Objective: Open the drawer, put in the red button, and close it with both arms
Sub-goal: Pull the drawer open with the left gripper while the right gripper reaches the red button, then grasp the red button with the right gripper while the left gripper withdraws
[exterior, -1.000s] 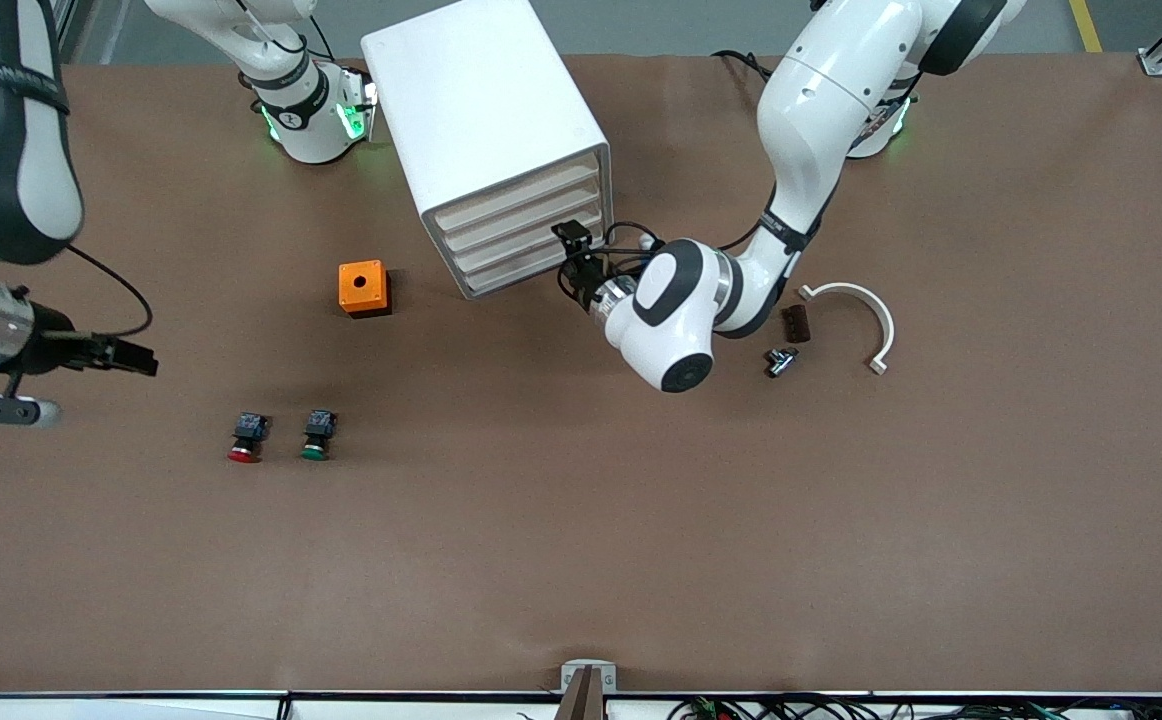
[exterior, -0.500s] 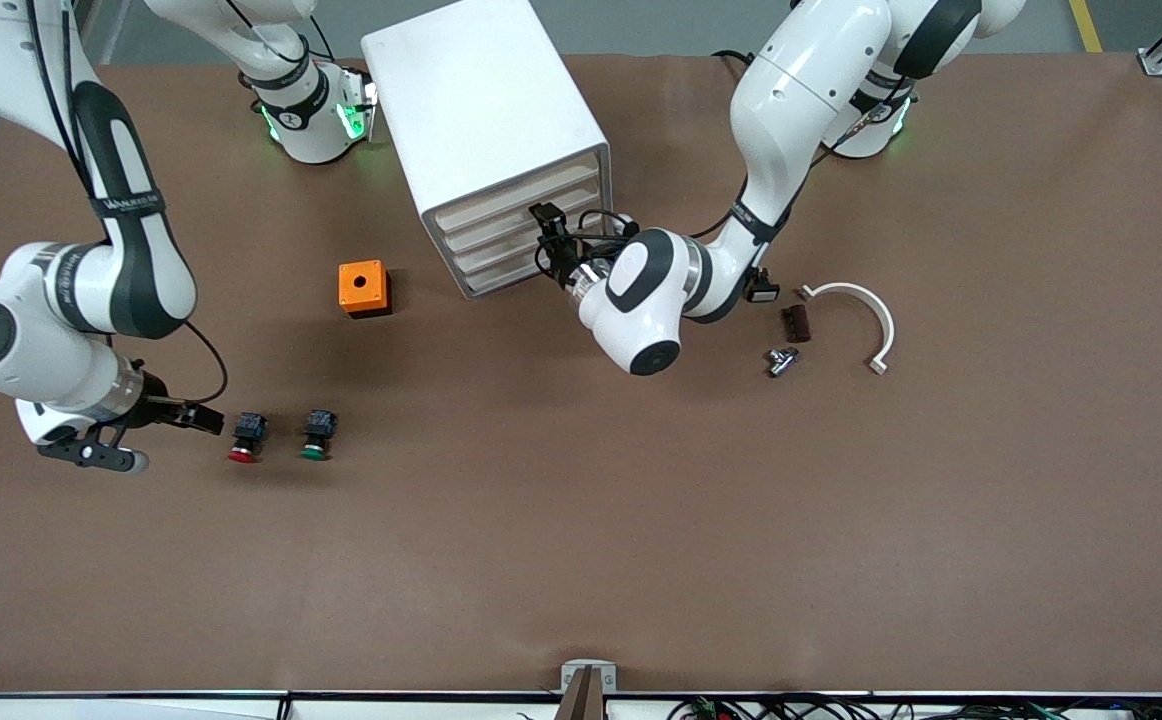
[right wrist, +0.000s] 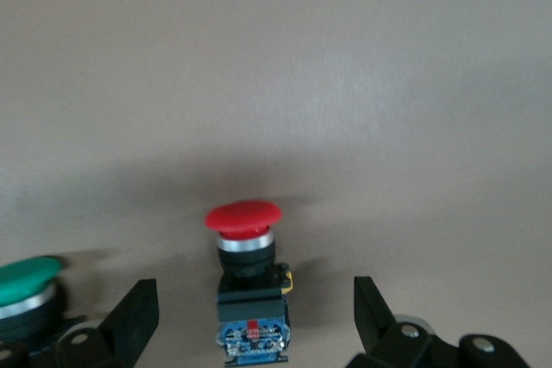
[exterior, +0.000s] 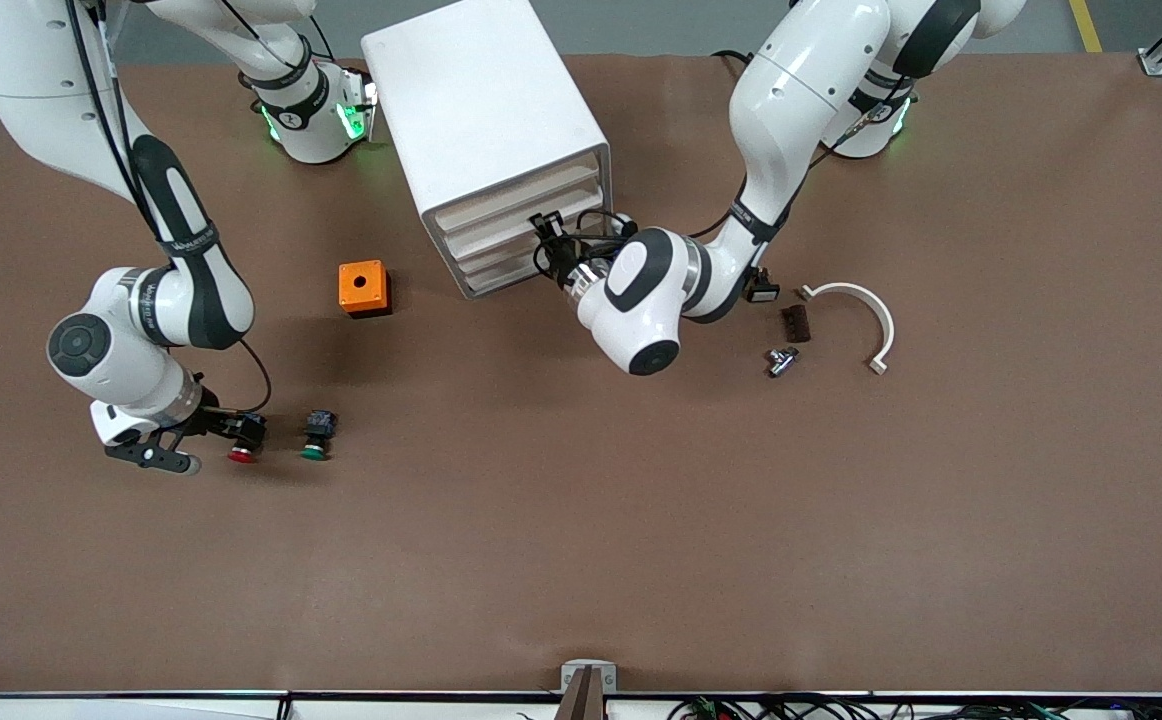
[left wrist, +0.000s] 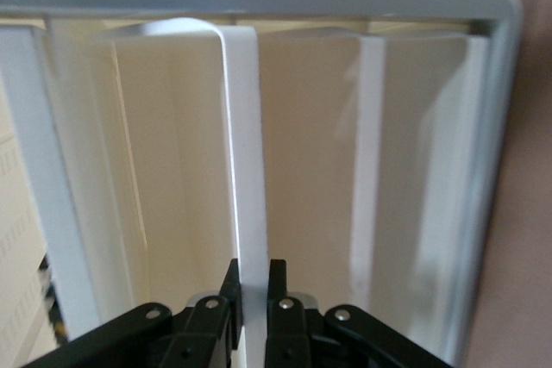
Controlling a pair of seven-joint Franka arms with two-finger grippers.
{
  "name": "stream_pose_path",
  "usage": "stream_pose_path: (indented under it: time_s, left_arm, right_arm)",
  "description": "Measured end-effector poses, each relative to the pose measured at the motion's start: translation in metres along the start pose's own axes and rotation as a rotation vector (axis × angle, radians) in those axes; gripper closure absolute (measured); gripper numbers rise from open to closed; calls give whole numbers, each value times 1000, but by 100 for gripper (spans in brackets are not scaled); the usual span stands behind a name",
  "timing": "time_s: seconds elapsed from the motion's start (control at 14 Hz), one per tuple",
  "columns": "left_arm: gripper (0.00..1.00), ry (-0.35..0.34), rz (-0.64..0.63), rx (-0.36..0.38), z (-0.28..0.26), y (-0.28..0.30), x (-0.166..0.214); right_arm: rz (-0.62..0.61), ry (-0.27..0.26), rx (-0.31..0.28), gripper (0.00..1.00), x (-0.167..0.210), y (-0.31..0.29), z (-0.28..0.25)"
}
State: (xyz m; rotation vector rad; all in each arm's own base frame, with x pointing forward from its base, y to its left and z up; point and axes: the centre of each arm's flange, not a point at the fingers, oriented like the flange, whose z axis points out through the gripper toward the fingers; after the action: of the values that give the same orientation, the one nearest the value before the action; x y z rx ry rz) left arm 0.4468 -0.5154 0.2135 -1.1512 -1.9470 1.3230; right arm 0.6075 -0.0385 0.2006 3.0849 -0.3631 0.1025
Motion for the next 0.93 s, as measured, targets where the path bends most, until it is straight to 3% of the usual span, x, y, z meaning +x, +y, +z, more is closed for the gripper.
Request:
stream_pose_path:
  time_s: [0.43, 0.57, 0.79, 0.93]
  left_arm:
    - [86, -162, 6, -75, -123, 28, 17]
    - [70, -181, 41, -89, -134, 29, 18]
    - [37, -200, 76, -104, -148, 28, 18]
    - [17, -224, 145, -136, -171, 34, 26]
  right_arm:
    - [26, -26, -6, 0, -11, 2, 18]
    - [29, -37, -8, 19, -15, 1, 25]
    - [36, -38, -1, 55, -18, -4, 25]
    - [50, -48, -1, 58, -19, -10, 23]
